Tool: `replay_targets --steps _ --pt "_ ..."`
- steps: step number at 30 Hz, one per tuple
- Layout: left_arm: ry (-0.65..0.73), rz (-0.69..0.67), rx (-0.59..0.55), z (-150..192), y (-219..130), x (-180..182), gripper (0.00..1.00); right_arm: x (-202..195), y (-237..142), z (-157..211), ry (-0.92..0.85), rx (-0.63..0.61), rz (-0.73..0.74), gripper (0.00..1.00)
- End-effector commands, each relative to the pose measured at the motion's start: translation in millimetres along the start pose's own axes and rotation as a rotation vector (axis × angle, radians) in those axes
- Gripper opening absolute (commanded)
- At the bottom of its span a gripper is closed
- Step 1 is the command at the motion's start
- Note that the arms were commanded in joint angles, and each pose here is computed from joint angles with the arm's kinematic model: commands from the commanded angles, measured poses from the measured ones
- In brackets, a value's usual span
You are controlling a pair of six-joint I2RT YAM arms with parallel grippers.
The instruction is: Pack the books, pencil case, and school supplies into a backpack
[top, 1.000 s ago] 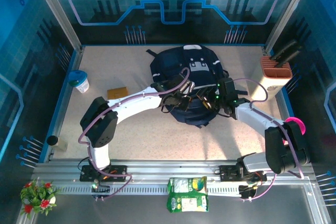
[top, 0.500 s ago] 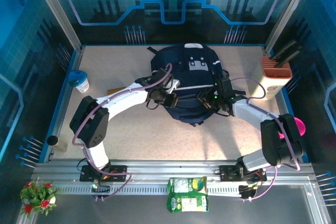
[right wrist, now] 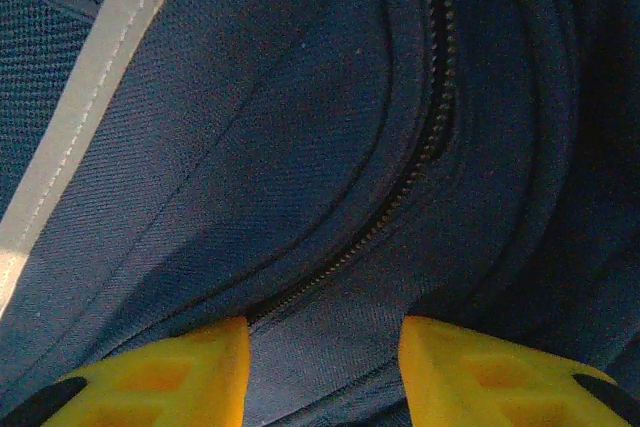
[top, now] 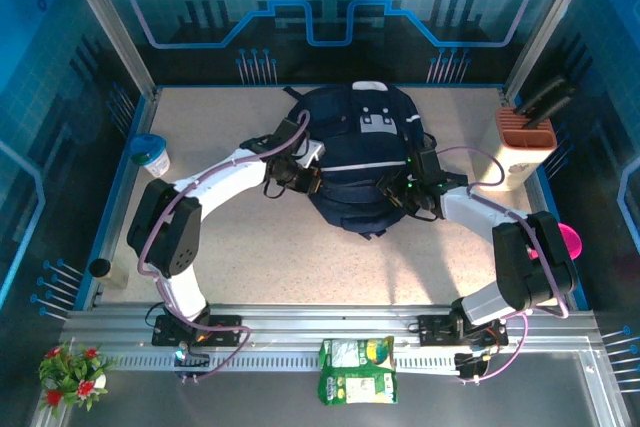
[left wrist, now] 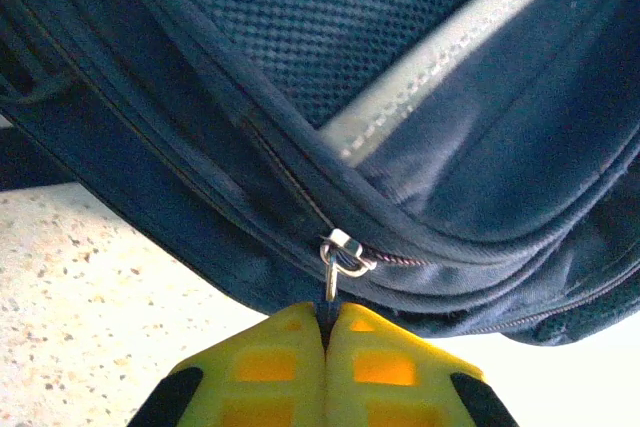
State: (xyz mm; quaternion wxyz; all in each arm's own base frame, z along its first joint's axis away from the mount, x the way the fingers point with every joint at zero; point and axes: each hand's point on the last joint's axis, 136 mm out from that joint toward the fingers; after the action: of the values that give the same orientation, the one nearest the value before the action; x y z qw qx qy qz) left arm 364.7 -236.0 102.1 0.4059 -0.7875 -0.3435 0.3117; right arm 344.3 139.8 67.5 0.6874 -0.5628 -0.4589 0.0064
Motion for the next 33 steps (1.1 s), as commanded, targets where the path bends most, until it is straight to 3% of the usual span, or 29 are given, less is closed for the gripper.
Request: replay_targets --steps 1,6,10,15,17,20,23,28,33 --pt "-0.047 -0.053 -0.04 -13.1 -4.2 31.2 0.0 -38.7 3.0 -20.2 0.021 -0.091 0.154 0.45" --pt "-0.106 -0.064 -0.106 -44.6 4.8 40.1 0.0 -29.8 1.2 -18.9 -0.006 -0.09 0.105 0.46" --pt "-0.178 -0.146 -0.136 -54.4 10.0 57.3 0.03 -17.2 -5.3 -16.4 -0.051 -0.084 0.046 0.46" --pt "-0.215 -0.212 -0.187 -48.9 -13.0 63.7 0.36 -0.9 -23.2 -10.7 -0.149 -0.076 -0.021 0.51" --pt "-0.23 -0.238 -0.2 -38.5 -27.6 66.0 0.52 9.8 -34.2 -7.7 -0.219 -0.08 -0.059 0.57" --pt "-0.292 -0.314 -0.199 -11.8 -43.9 83.8 0.67 21.7 -50.0 -7.6 -0.305 -0.107 -0.077 0.7" --pt "-0.401 -0.407 -0.186 22.7 -53.1 112.8 0.79 34.1 -62.8 -7.3 -0.375 -0.127 -0.091 0.76" --pt "-0.596 -0.472 -0.166 70.9 -60.1 153.7 0.89 54.1 -69.5 -1.8 -0.431 -0.092 -0.147 0.81" --pt "-0.677 -0.498 -0.132 89.0 -59.6 182.6 0.94 66.8 -65.6 9.2 -0.478 -0.056 -0.201 0.92"
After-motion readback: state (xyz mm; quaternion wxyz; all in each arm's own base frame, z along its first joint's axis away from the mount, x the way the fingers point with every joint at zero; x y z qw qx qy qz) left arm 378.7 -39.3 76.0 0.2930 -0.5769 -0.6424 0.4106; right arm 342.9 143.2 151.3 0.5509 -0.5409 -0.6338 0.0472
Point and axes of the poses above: each hand's point on the last joint's axis, 136 mm out from that joint toward the fingers, its own y axis out along the fingers, its own x axis along the line the jaws close on, z = x × y, and after that the axes turned 11 degrees about y, right-handed
